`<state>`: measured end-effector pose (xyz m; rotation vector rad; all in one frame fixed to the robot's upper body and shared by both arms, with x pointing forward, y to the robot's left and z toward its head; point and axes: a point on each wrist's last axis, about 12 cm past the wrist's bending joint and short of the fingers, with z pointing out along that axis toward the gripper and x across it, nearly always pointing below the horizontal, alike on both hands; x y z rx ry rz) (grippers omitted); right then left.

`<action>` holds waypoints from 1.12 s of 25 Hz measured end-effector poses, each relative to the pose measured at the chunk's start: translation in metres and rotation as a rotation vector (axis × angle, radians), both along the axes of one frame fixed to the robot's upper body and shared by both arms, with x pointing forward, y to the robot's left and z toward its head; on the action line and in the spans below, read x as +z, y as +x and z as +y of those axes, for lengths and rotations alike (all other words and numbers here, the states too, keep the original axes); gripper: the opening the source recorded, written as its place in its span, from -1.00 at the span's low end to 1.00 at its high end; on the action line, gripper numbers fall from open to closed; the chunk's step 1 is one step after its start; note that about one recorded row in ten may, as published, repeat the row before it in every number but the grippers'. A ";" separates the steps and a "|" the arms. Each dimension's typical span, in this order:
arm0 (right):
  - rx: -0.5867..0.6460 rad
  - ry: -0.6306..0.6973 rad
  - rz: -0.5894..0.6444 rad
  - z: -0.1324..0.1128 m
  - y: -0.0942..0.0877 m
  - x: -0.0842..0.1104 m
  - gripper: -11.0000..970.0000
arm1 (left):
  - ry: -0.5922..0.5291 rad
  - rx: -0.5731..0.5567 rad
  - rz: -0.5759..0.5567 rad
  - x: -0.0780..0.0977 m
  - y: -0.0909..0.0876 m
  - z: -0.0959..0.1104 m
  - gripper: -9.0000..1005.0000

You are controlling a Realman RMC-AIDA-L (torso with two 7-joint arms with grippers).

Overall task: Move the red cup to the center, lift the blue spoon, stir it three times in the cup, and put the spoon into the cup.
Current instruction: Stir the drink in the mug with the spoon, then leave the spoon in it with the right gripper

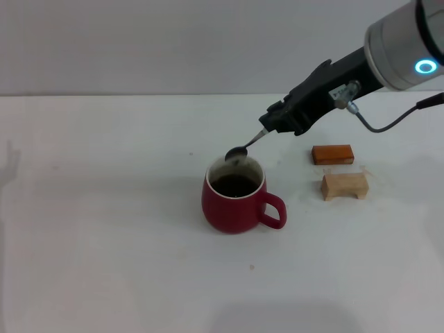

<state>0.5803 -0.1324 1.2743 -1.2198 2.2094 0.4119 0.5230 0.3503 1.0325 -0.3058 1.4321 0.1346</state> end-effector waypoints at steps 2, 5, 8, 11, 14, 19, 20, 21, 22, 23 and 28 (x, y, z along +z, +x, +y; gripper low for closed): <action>0.006 -0.009 0.015 0.002 0.003 -0.002 -0.69 | 0.000 0.000 0.000 0.000 0.000 0.000 0.71; 0.017 -0.030 0.037 0.006 0.010 -0.006 -0.69 | 0.000 0.000 0.000 0.000 0.000 0.000 0.71; 0.022 -0.040 0.041 0.008 0.013 -0.007 -0.69 | -0.002 0.003 -0.002 0.001 0.001 0.000 0.71; 0.029 -0.052 0.050 0.012 0.016 -0.007 -0.69 | -0.003 0.003 -0.002 0.000 0.001 0.000 0.71; 0.036 -0.066 0.065 0.015 0.020 -0.008 -0.69 | -0.003 0.003 -0.002 0.001 0.001 0.000 0.71; 0.045 -0.087 0.095 0.019 0.025 -0.009 -0.69 | -0.004 0.003 -0.004 0.001 0.002 0.000 0.71; 0.047 -0.090 0.098 0.020 0.025 -0.009 -0.69 | -0.004 0.002 -0.004 0.001 0.002 0.000 0.71; 0.051 -0.097 0.102 0.022 0.026 -0.009 -0.69 | -0.004 0.002 -0.004 0.001 0.002 0.000 0.71; 0.061 -0.109 0.112 0.025 0.026 -0.010 -0.69 | -0.004 0.002 -0.004 0.001 0.002 0.000 0.71; 0.061 -0.109 0.112 0.025 0.026 -0.010 -0.69 | -0.004 0.002 -0.005 0.002 0.003 -0.001 0.71; 0.076 -0.152 0.142 0.030 0.030 -0.016 -0.69 | -0.003 -0.001 -0.005 0.002 0.003 -0.001 0.71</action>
